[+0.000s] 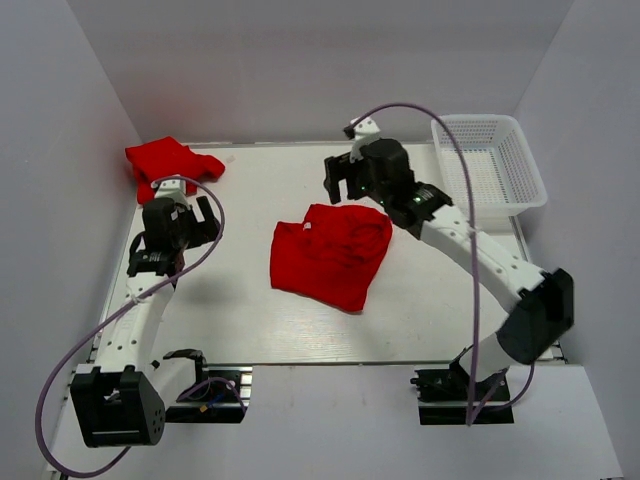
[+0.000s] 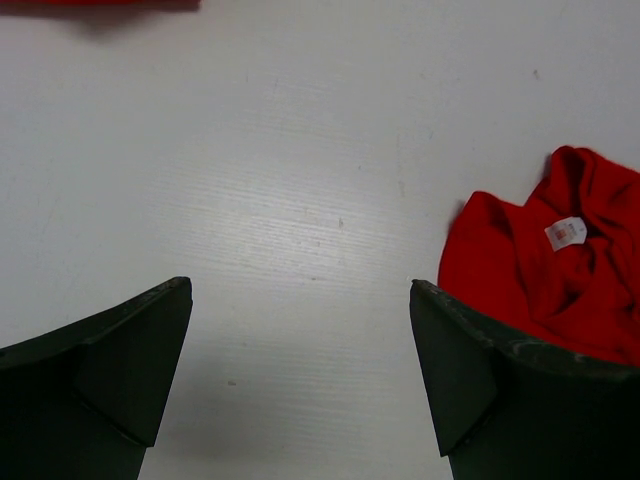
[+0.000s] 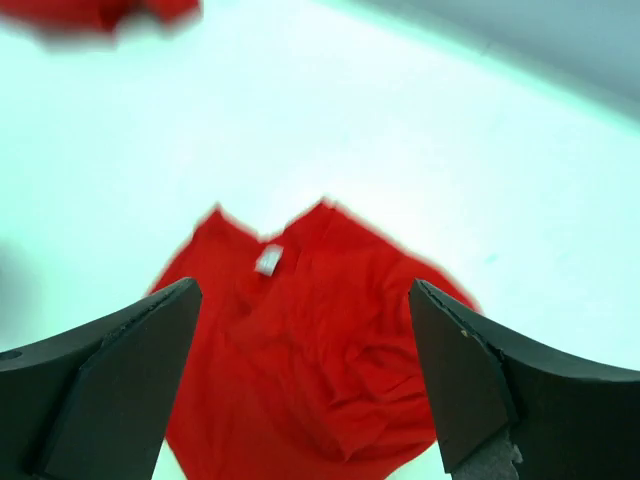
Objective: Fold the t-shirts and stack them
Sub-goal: Flatten out the tshirt
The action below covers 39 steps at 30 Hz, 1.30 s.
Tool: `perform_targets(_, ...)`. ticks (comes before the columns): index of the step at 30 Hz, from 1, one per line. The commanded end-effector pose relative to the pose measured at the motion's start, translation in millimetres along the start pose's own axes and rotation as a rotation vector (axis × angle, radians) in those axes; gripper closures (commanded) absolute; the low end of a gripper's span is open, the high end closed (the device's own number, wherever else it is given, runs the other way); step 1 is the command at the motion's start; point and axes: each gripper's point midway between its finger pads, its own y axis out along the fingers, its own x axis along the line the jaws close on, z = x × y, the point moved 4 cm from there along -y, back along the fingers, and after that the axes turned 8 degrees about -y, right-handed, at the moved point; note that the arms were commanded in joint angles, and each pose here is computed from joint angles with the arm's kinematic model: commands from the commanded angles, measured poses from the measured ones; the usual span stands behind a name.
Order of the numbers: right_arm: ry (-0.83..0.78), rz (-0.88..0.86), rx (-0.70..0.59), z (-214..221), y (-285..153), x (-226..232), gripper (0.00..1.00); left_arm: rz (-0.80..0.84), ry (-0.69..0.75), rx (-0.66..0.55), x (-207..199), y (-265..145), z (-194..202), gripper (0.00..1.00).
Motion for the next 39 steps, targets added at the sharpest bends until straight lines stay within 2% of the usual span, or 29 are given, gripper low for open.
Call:
perform_targets(1, 0.021, 0.158, -0.187, -40.3, -38.6, -27.9, 0.1, 0.044, -0.034, -0.16, -10.0, -8.5, -28.7, 0.0)
perform_targets(3, 0.025, 0.205, -0.285, -42.3, -46.8, -39.5, 0.1, 0.079, -0.042, -0.173, -15.7, -8.8, -32.3, 0.0)
perform_targets(5, 0.028, 0.227, -0.307, -41.9, -54.2, -46.2, 0.1, 0.143, -0.051, -0.141, -27.6, -9.6, -35.8, 0.0)
perform_targets(8, 0.04, 0.284, -0.25, -30.9, -54.7, -62.7, 0.1, 0.141, -0.049, -0.068, -27.1, 1.9, -31.9, 0.0)
perform_targets(10, 0.075, 0.312, -0.164, -5.1, -47.4, -77.2, 0.1, 0.132, -0.077, -0.041, -27.7, 8.1, -31.1, 0.0)
perform_targets(14, 0.13, 0.357, -0.13, 11.3, -41.3, -100.6, 0.1, 0.137, -0.065, -0.056, -29.2, 13.5, -37.1, 0.0)
perform_targets(20, 0.18, 0.261, -0.098, 19.8, -25.7, -114.1, 0.1, 0.15, 0.004, 0.009, -27.0, 41.1, -27.4, 0.0)
perform_targets(24, 0.25, 0.196, -0.034, 52.3, -1.7, -110.9, 0.1, 0.241, 0.062, 0.009, -40.1, 59.9, -22.0, 0.0)
perform_targets(25, 0.234, 0.18, -0.067, 50.0, 4.0, -108.9, 0.1, 0.271, 0.073, 0.018, -42.0, 62.8, -16.4, 0.0)
perform_targets(26, 0.225, 0.143, -0.029, 72.0, 8.9, -101.6, 0.1, 0.277, 0.066, 0.002, -43.7, 63.1, -19.8, 0.0)
perform_targets(27, 0.213, 0.14, -0.063, 69.4, 10.8, -100.1, 0.1, 0.281, 0.067, -0.008, -43.1, 64.8, -18.2, 0.0)
perform_targets(31, 0.181, -0.001, -0.027, 101.1, 11.4, -76.9, 0.1, 0.272, 0.032, -0.027, -39.9, 60.3, -3.8, 0.0)
perform_targets(33, 0.115, -0.055, -0.004, 112.1, 10.9, -67.6, 0.1, 0.279, 0.002, 0.032, -44.0, 56.6, 3.8, 0.0)
perform_targets(36, 0.085, -0.1, 0.017, 118.9, 10.3, -59.7, 0.1, 0.296, 0.009, 0.086, -53.6, 56.0, -10.5, 0.0)
perform_targets(37, 0.062, -0.128, 0.017, 118.8, 10.9, -52.4, 0.1, 0.275, 0.015, 0.142, -50.0, 52.0, -2.6, 0.0)
perform_targets(39, -0.015, -0.159, 0.015, 118.2, 14.1, -46.1, 0.1, 0.272, 0.035, 0.176, -50.7, 48.7, 2.5, 0.0)
